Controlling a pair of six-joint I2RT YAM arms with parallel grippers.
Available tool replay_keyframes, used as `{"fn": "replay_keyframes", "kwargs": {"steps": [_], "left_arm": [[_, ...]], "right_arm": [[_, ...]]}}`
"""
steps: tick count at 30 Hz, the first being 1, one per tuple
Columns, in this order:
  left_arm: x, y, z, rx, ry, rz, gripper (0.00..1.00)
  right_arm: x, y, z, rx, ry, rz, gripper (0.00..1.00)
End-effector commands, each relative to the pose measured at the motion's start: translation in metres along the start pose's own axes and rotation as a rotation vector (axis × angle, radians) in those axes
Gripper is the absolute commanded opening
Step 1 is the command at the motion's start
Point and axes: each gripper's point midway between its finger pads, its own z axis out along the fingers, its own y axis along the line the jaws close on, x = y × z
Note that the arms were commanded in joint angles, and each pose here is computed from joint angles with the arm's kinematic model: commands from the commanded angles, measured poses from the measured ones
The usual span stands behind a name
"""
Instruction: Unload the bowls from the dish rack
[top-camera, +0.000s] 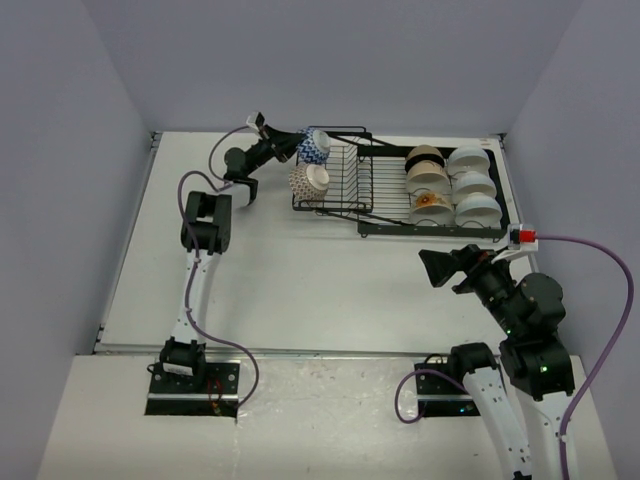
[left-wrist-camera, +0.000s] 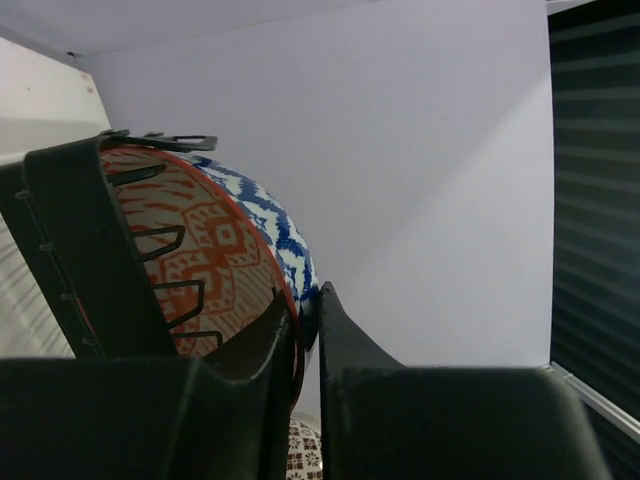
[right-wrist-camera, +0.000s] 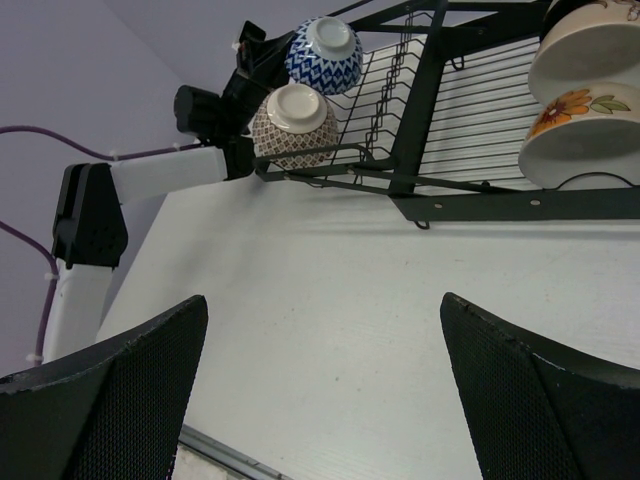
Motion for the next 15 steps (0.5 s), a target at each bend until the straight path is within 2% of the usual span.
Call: {"fn": "replay_keyframes", "kwargs": {"steps": [1,2,7,15], "left_arm": [[0.006,-0.016,0.004,0.045,0.032,-0.011,0.04],[0.006,-0.016,0.004,0.047,0.031,-0.012,0.0],[0.005,-0.028,0.01,0.068,0.04,0.006,0.0],[0.011,-0.093,0.031,0.16,0.075,0.144,0.0]], "right_arm": [[-0.014,0.009,-0.006,-0.019,-0.049,-0.017,0.99],[-0.014,0.009,-0.006,-0.02,-0.048,-0.017,0.99],[-0.014,0.009,-0.006,-0.022,-0.047,-0.017,0.99],[-0.015,0.009,-0.005,-0.022,-0.048,-0.017,0.99]]}}
